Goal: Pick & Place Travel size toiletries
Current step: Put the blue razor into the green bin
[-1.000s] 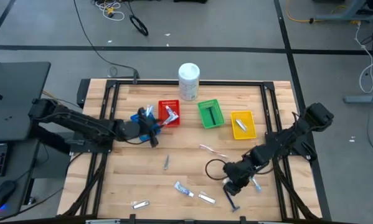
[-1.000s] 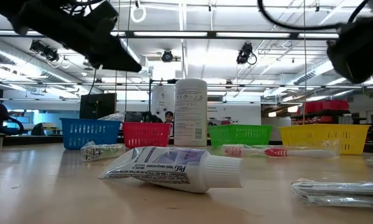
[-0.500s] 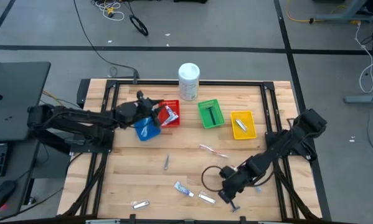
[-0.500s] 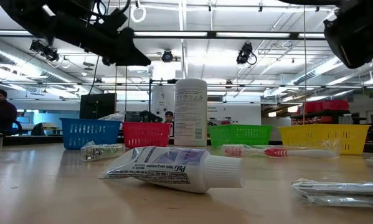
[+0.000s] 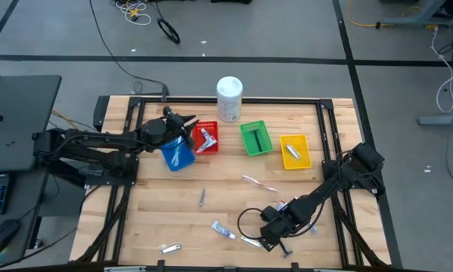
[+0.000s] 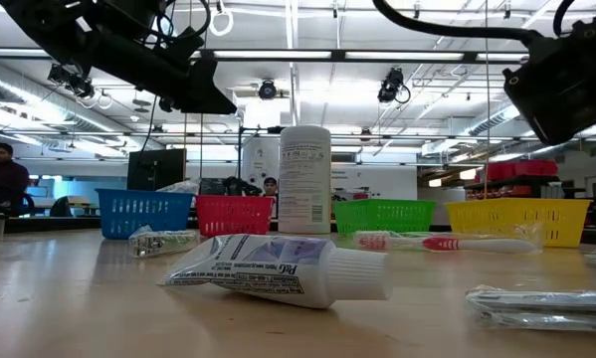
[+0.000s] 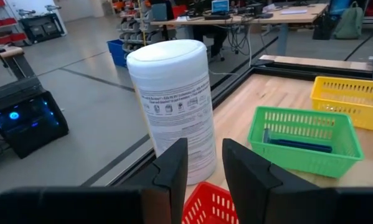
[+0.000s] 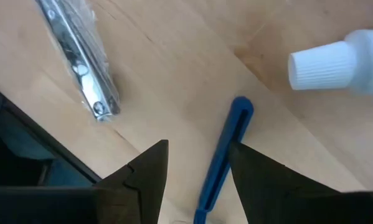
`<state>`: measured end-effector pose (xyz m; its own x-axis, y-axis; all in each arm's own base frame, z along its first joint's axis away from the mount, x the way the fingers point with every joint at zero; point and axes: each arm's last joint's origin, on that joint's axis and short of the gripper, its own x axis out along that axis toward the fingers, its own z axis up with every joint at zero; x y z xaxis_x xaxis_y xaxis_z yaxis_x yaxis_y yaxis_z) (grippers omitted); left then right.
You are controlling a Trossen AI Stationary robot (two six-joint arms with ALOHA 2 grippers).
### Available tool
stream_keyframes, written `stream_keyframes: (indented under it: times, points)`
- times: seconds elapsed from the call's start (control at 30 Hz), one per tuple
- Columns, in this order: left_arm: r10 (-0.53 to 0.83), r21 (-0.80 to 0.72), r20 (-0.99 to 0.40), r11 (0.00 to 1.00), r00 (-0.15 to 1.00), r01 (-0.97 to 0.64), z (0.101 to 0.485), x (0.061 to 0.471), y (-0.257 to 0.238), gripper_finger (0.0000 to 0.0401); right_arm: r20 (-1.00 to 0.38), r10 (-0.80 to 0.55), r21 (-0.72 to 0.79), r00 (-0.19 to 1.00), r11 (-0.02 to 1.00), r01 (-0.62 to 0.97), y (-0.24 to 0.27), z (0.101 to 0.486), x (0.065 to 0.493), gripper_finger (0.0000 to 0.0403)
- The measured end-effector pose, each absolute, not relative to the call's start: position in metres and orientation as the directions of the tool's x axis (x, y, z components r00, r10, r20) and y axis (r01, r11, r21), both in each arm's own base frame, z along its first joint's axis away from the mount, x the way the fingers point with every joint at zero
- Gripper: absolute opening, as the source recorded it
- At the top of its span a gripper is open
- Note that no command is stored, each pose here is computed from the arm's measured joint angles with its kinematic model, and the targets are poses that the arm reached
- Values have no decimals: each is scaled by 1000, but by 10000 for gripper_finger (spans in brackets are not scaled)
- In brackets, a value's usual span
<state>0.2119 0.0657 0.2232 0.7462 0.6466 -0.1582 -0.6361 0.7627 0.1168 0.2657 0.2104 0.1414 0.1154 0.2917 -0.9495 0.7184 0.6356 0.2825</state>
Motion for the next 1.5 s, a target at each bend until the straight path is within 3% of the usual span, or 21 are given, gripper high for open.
stream_keyframes:
  times: [0.3,0.73,1.03,1.33,1.5]
  points:
    - [646,101,-165,763,745,-639,222,212,66,110,-962,253,250,101,676,693,203,147,261,159]
    - [642,106,-202,765,740,-635,219,211,65,110,-969,232,231,90,705,671,197,166,250,158]
    - [575,95,-228,816,785,-570,216,212,63,110,-977,135,207,165,792,575,204,160,240,158]
    - [564,94,-267,822,781,-561,213,211,63,110,-965,160,249,207,804,540,203,143,234,158]
    - [564,96,-265,822,782,-561,213,211,63,110,-959,70,193,274,870,453,199,139,234,146]
